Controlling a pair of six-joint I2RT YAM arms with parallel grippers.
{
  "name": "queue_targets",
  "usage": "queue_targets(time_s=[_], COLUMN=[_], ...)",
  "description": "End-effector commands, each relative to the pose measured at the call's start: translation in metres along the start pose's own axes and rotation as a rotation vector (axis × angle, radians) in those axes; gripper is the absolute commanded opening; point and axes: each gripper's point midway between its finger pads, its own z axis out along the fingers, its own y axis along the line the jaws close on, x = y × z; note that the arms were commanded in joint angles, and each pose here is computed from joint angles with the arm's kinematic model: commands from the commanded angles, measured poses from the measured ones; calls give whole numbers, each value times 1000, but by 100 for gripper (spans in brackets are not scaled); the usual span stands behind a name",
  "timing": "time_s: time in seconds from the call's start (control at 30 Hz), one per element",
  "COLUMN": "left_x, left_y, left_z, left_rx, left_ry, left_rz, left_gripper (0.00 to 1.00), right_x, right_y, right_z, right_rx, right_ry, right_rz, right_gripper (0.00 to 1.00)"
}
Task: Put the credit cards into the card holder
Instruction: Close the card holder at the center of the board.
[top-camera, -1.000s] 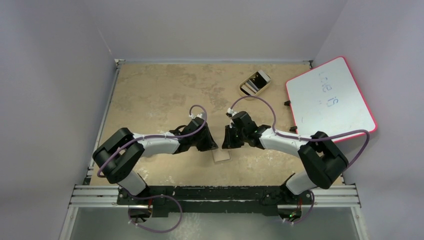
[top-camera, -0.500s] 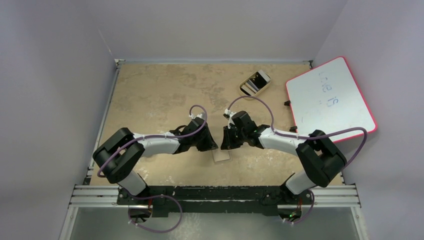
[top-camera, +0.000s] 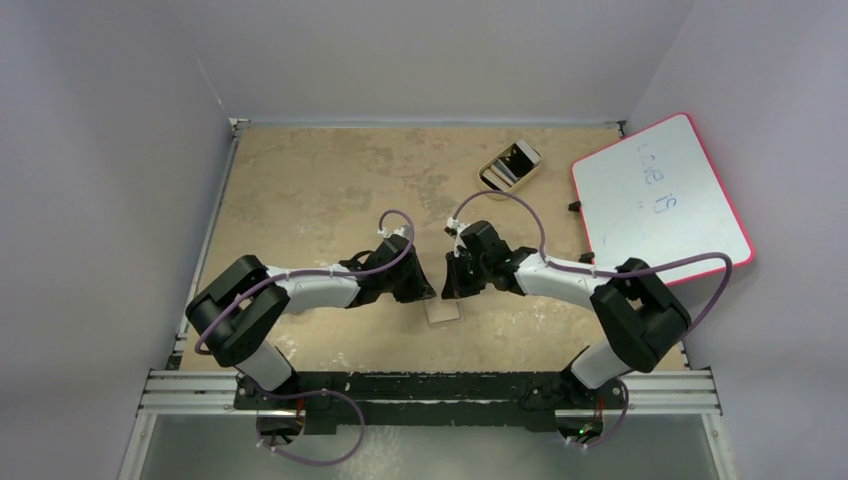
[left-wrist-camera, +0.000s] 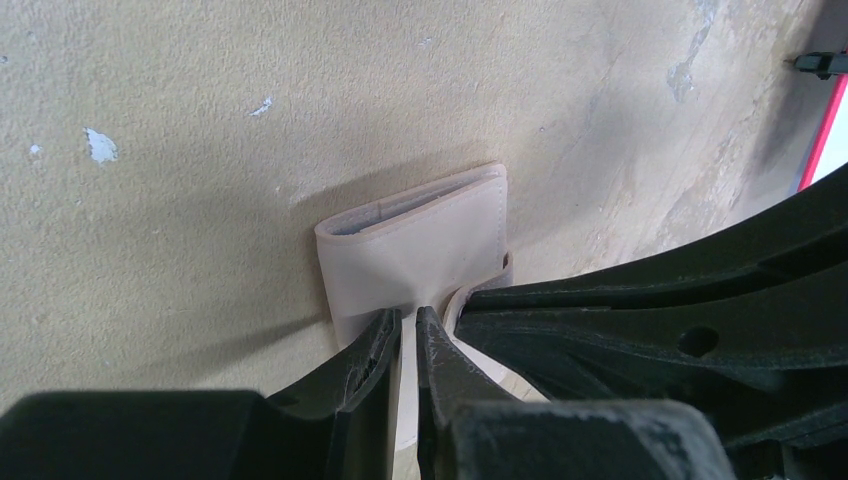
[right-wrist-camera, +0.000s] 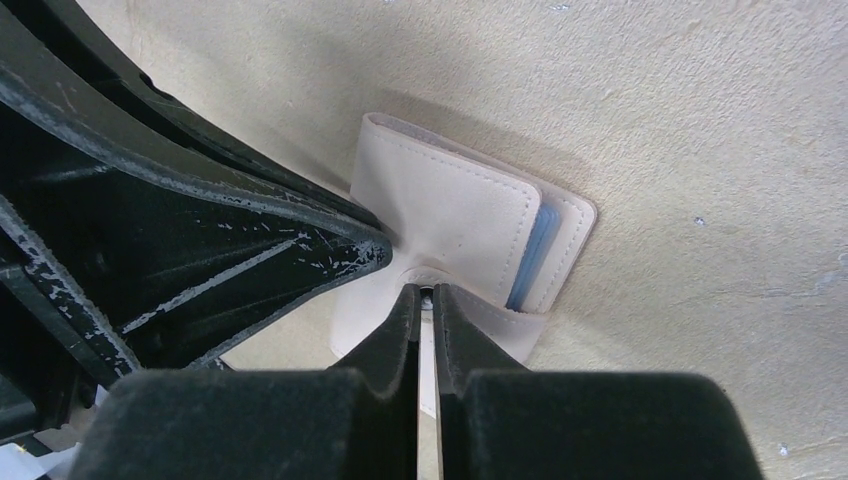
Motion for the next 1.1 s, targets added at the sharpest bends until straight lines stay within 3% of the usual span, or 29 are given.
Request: queue_targets(time_s=[0.0, 0.5, 0.8, 1.07], left_x=[-4, -2, -5, -12], left_y=[11, 12, 7, 2], left_z=[8, 6, -2, -8], left_rx=[-57, -44, -9, 5], left_ry=[-31, -32, -50, -71], left_rz=[7, -8, -17, -18], left_gripper=[10, 10, 10, 11], right_x=[25, 85, 135, 121], right_y=[-8, -43, -55, -52], right_z=[8, 24, 40, 36], right_rx=[87, 406, 361, 404], right_ry=[87, 251, 452, 431], right_rz=[-18, -41, -62, -51], right_gripper=[0, 0, 0, 0])
